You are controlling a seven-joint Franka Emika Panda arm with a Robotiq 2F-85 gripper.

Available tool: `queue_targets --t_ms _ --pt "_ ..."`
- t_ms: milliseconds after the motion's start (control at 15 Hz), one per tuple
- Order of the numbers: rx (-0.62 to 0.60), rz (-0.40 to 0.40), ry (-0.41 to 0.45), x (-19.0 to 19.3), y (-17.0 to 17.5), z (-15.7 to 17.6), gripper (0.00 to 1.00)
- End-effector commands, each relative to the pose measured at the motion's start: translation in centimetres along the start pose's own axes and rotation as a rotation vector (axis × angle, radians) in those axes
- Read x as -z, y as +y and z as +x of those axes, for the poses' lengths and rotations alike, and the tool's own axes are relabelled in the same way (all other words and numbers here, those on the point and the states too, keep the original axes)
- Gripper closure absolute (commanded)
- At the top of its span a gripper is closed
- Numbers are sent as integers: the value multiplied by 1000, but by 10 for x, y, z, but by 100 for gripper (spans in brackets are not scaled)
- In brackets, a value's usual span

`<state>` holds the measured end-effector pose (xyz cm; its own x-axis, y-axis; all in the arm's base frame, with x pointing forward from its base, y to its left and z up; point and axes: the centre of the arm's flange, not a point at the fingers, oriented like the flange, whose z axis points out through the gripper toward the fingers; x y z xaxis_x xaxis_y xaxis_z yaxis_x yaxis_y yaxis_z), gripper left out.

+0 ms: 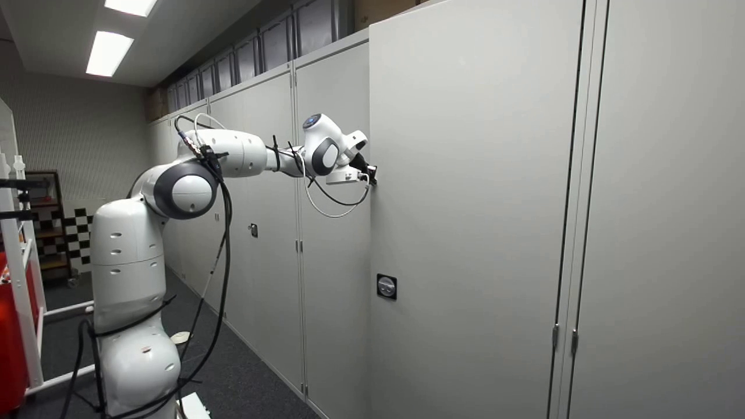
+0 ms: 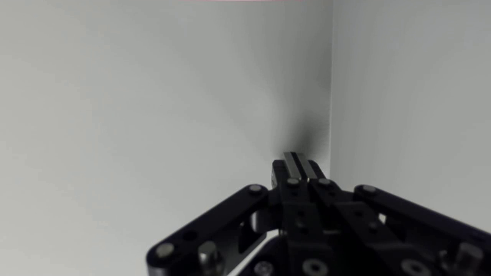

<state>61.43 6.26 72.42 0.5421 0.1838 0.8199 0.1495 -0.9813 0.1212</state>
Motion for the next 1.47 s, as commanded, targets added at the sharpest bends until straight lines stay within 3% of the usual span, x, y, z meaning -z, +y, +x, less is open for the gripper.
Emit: queue_targets --t_ms 0,1400 --pt "43 -23 46 -9 4 19 100" --pt "102 -66 59 -43 5 40 100"
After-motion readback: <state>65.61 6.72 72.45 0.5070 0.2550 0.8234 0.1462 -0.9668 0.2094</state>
